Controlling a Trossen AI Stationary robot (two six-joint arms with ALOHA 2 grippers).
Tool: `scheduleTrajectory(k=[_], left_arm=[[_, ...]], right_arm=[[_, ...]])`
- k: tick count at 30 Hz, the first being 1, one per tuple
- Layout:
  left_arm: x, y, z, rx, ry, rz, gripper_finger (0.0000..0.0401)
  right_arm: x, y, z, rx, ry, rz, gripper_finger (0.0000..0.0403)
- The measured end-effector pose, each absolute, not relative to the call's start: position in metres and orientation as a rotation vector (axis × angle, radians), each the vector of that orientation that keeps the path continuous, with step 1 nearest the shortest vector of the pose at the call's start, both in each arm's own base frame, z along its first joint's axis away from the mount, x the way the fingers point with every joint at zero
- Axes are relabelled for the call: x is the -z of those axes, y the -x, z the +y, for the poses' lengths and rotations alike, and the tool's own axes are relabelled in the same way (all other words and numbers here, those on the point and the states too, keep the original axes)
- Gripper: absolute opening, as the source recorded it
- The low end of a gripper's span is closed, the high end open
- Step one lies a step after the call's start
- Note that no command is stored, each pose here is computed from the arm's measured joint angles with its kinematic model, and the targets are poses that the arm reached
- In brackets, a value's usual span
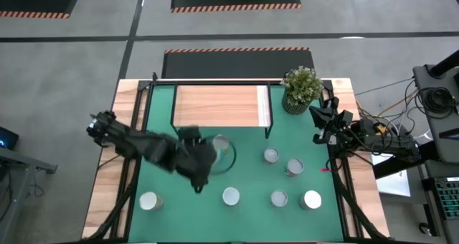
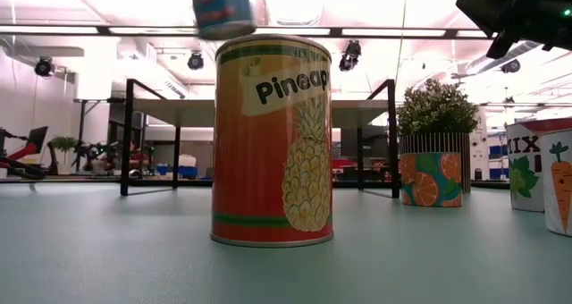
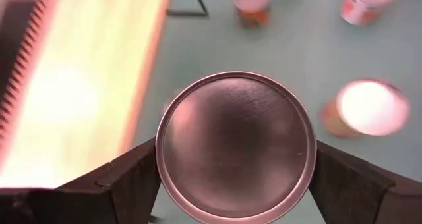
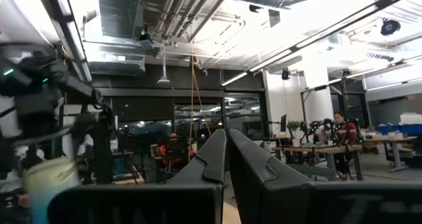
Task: Pick and place cans onto a shelf
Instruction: Put the canned cherries on the shelf
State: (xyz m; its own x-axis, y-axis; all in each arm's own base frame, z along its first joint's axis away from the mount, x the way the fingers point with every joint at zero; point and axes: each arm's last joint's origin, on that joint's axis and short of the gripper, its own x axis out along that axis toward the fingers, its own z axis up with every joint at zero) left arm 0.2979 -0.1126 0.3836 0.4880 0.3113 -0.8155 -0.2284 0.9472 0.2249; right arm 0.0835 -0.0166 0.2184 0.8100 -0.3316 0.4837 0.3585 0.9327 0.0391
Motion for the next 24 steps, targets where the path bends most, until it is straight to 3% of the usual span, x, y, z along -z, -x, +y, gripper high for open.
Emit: scheduleTrajectory(k=[10, 19, 24], left_arm=[[-0.413, -0.305, -0.008, -0.357, -0.201, 1.121, 0.0309], [-0.396, -0.296, 0.084, -0.462, 0.089, 1.219, 0.0309], [-0.39, -0.287, 0.109, -0.468, 0.115, 1.251, 0.0311]], right_arm=[[-0.218, -0.084, -0.017, 0.359, 0.025, -0.512, 0.0009], [-0.218, -0.084, -0.017, 0.357, 0.019, -0.513, 0.0009], [-0.218, -0.084, -0.017, 0.358, 0.02, -0.512, 0.0009]])
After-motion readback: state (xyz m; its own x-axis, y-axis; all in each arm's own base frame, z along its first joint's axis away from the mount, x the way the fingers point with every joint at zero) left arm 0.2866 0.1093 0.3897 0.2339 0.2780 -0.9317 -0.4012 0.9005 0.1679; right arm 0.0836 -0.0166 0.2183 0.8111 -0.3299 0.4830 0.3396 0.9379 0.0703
